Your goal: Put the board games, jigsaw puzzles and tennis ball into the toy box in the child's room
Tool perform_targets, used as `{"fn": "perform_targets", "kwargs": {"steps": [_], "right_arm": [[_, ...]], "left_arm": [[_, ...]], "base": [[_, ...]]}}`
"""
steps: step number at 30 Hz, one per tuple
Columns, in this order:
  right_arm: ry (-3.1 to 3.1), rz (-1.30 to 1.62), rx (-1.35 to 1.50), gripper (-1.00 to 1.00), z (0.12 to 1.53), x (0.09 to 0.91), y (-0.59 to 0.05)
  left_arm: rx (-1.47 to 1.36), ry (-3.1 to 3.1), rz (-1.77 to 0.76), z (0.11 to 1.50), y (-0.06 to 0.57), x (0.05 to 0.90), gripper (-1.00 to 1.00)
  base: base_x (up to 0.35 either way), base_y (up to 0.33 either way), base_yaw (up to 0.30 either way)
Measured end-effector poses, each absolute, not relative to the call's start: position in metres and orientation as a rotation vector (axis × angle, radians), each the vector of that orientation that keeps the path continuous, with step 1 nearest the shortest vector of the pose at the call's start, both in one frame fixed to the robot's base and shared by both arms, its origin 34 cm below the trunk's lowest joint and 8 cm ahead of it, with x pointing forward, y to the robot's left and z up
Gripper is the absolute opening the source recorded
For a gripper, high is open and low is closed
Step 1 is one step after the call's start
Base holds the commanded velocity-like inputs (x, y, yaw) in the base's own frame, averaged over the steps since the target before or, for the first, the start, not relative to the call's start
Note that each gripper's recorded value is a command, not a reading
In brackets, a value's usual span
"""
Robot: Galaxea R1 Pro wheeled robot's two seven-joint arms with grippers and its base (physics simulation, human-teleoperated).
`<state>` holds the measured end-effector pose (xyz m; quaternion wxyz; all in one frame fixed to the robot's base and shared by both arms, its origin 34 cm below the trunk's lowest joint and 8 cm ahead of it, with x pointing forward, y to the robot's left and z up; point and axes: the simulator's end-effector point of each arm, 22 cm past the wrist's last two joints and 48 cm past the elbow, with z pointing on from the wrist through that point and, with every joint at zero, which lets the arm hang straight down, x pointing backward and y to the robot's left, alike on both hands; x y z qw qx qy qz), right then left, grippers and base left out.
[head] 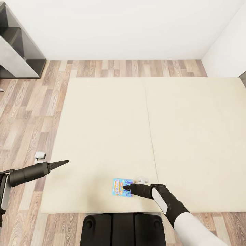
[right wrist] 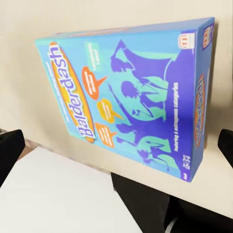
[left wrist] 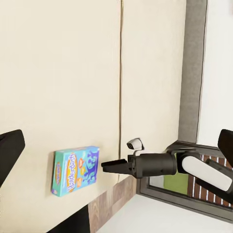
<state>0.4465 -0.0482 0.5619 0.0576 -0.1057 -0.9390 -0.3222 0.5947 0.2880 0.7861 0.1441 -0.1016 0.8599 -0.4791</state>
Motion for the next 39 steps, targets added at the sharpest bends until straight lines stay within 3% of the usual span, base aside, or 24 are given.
{"fn": "perform_targets", "kwargs": {"steps": [39], "right_arm": [[-2.848, -0.978, -0.316, 1.0, 0.5623, 0.4469, -0.0483]], "left_arm": [[-0.293, 2.478, -1.38, 0.7863, 0.2882, 0.5948, 1.0]], "base": [[0.0, 0.047, 0.0]]}}
